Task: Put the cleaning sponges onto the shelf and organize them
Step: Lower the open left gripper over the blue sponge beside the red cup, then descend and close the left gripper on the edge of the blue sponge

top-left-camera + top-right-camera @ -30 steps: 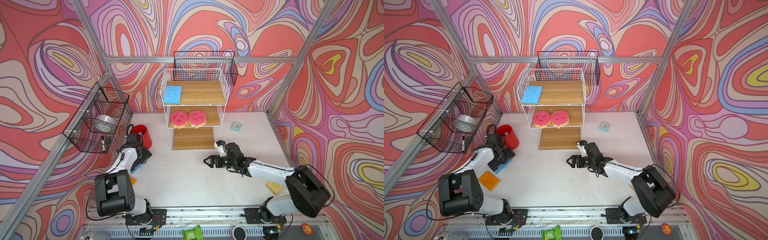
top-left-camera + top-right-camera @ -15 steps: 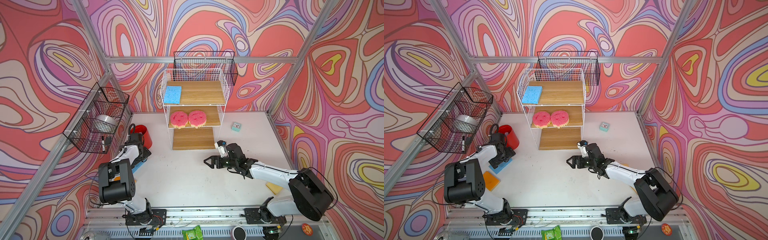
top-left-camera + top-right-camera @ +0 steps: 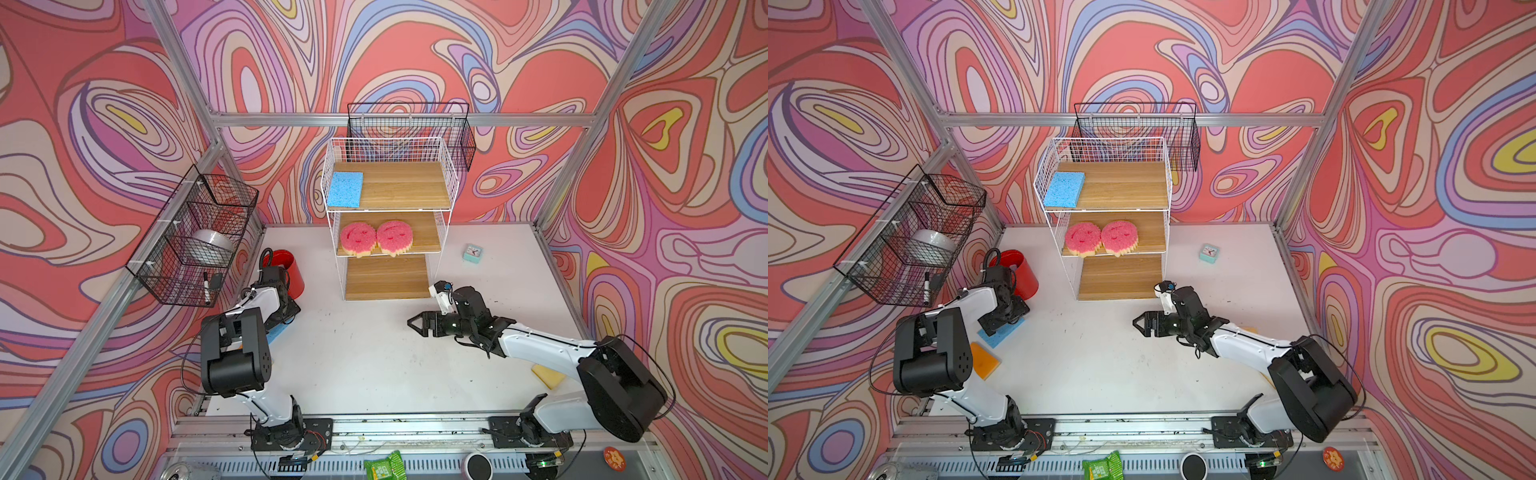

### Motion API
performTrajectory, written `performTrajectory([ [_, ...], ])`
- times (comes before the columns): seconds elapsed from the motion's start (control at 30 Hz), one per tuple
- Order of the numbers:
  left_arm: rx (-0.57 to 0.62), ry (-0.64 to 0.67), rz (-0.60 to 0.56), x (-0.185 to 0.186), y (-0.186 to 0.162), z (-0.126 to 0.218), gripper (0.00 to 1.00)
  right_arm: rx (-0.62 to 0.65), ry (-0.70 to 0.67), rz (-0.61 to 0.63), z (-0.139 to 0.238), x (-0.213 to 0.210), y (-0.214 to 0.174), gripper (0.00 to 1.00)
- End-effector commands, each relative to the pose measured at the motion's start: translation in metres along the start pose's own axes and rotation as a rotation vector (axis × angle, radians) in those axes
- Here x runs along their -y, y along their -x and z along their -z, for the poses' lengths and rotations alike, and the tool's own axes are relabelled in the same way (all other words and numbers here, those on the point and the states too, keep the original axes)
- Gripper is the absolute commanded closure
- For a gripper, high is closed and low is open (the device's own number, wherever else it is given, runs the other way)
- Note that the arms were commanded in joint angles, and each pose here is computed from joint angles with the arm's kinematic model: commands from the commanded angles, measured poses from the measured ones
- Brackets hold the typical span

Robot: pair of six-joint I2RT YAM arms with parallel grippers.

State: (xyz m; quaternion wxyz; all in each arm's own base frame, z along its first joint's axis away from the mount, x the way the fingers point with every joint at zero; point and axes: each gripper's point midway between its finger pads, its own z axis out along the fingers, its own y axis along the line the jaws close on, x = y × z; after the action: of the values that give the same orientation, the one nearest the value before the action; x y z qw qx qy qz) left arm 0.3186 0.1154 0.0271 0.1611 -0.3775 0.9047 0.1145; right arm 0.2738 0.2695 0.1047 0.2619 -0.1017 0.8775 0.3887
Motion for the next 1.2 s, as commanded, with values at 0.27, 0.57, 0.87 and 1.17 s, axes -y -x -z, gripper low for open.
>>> performTrajectory([
  [0.27, -0.02, -0.004, -0.045, 0.005, 0.003, -0.01, 0.3, -0.008, -0.004, -0.002, -0.001, 0.002, -0.005, 0.02],
  [0.57, 0.005, -0.038, -0.096, 0.018, 0.002, 0.009, 0.34, 0.002, -0.016, 0.008, 0.003, 0.002, -0.003, 0.02],
  [0.87, 0.023, -0.091, -0.171, 0.036, -0.019, 0.036, 0.34, 0.016, -0.031, 0.022, 0.008, 0.002, 0.0, 0.02],
  [1.17, 0.02, -0.13, -0.183, 0.031, -0.038, 0.059, 0.3, 0.02, -0.052, 0.031, 0.008, 0.004, 0.003, 0.02],
])
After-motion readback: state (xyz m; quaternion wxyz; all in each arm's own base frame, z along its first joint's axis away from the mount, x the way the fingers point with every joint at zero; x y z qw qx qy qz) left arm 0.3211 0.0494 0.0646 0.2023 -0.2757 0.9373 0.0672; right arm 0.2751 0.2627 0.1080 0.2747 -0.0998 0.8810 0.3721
